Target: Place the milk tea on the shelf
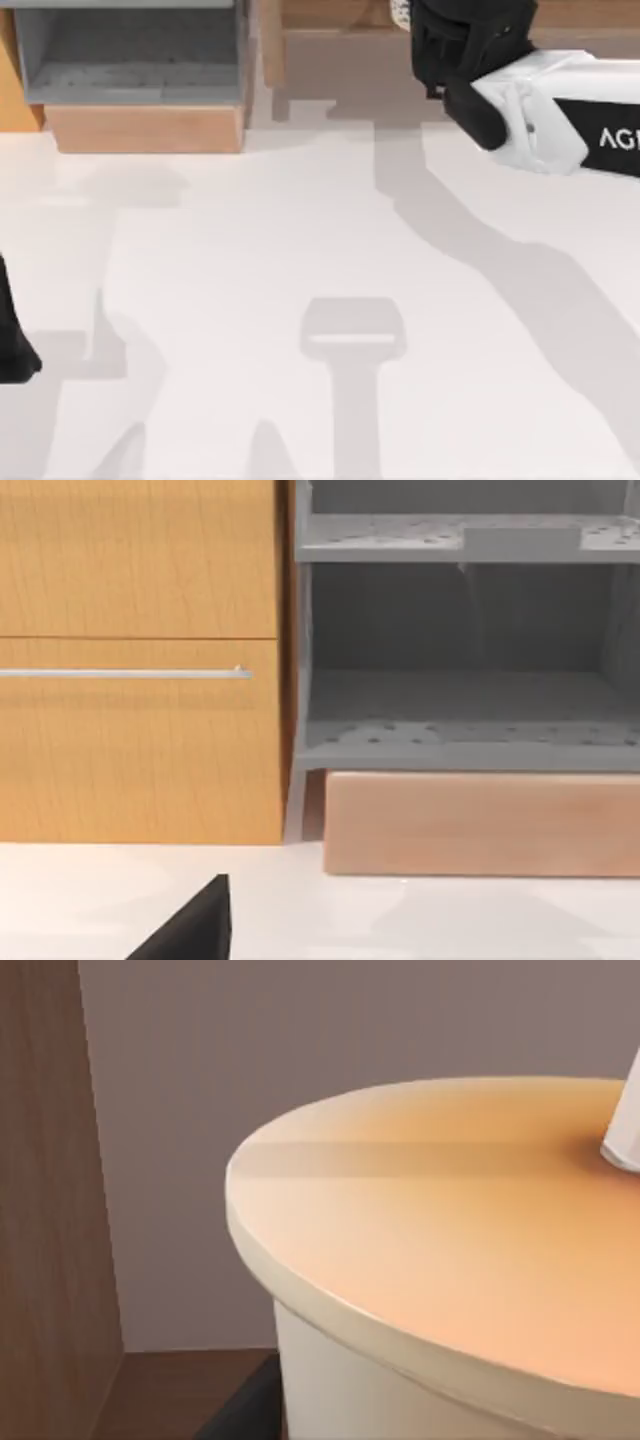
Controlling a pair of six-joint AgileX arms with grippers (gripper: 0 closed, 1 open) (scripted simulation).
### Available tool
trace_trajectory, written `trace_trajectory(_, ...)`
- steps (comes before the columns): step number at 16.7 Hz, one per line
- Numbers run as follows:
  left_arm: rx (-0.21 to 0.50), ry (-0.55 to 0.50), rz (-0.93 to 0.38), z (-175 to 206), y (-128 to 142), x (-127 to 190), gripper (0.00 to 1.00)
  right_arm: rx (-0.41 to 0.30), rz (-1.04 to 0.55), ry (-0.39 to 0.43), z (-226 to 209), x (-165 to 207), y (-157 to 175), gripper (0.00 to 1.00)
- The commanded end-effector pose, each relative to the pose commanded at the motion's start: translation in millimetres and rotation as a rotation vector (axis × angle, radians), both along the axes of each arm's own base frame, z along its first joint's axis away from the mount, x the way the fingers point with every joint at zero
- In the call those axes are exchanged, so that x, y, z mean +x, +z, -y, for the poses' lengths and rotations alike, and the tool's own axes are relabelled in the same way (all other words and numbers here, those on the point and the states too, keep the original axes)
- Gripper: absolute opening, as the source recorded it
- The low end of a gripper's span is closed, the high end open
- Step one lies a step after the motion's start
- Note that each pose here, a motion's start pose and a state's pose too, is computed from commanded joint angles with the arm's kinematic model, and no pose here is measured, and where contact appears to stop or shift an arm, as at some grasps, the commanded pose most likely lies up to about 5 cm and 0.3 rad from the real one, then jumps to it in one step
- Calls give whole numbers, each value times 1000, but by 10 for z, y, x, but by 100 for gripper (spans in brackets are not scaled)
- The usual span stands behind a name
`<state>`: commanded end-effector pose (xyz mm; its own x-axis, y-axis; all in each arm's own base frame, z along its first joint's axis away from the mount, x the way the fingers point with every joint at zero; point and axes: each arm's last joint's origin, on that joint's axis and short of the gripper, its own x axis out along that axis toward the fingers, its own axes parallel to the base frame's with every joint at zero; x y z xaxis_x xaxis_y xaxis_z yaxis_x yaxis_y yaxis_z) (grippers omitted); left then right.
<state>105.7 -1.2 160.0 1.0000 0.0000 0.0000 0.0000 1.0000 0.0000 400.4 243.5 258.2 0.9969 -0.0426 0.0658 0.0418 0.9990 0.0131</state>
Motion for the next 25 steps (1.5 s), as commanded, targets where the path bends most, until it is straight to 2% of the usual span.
trace_trajectory(7,0,0,0,0,0,0,100,-17,-61,31,252,545,-36,0)
trace_trajectory(12,0,0,0,0,0,0,100,-19,-70,37,285,593,-37,0)
trace_trajectory(25,0,0,0,0,0,0,100,-19,-70,37,285,593,-37,98)
